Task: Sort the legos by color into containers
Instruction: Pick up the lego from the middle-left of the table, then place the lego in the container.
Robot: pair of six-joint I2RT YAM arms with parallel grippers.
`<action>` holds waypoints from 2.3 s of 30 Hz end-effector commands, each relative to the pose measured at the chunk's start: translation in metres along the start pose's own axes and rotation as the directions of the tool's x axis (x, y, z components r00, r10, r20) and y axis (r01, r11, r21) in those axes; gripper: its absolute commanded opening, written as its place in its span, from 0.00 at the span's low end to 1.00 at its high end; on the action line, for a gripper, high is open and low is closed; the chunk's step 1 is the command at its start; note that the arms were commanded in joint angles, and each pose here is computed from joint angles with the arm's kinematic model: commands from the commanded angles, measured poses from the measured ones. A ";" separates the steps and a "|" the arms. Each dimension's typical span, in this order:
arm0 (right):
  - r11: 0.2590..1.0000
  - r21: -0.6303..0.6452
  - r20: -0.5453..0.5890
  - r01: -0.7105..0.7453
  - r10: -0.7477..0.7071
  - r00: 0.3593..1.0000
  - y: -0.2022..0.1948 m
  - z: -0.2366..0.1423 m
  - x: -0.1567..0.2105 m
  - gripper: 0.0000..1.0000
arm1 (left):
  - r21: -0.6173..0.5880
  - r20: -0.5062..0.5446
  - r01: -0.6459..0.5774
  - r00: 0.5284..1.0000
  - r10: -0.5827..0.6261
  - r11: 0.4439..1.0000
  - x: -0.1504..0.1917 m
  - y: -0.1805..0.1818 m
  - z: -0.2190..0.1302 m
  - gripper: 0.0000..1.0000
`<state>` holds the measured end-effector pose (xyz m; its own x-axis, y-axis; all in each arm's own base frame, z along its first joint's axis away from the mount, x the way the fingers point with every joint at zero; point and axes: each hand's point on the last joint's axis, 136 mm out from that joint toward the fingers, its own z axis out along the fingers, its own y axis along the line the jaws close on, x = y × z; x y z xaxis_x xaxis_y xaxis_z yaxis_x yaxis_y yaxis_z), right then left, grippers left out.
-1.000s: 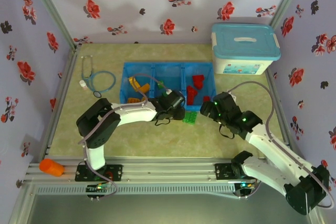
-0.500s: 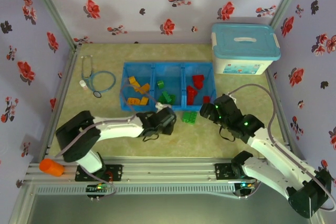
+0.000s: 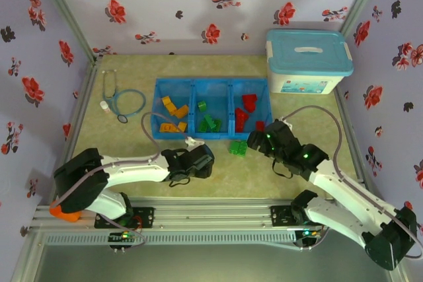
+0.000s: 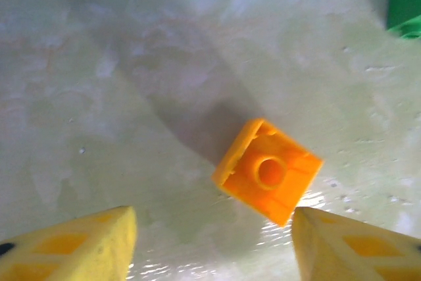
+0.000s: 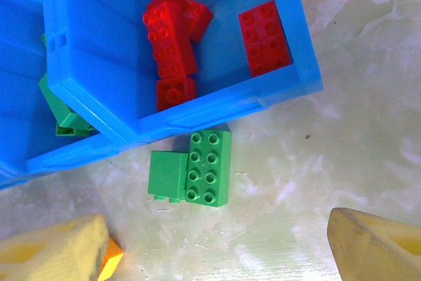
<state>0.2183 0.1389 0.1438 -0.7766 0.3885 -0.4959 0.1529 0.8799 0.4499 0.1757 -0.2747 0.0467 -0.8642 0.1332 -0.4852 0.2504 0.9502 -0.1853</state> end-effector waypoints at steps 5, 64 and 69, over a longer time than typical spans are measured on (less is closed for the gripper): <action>1.000 0.019 0.024 -0.016 0.015 1.000 -0.010 -0.004 0.001 0.87 | 0.017 0.010 -0.047 0.999 0.047 0.999 -0.015 -0.022 0.004 0.73; 0.997 0.081 -0.073 -0.019 0.025 0.997 -0.033 0.014 0.032 0.87 | -0.047 0.240 0.274 0.936 -0.256 0.961 -0.196 0.135 -0.061 0.78; 0.997 0.072 -0.101 0.005 0.002 0.995 -0.023 0.023 0.036 0.81 | -0.002 0.259 0.255 0.934 -0.246 0.967 -0.173 0.122 -0.080 0.75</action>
<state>0.2012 0.1312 0.1029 -0.8252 0.3651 -0.4309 0.1984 0.9017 0.3840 0.3405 -0.1572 0.1776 -0.7429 -0.1933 -0.6409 0.0041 0.9561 -0.2931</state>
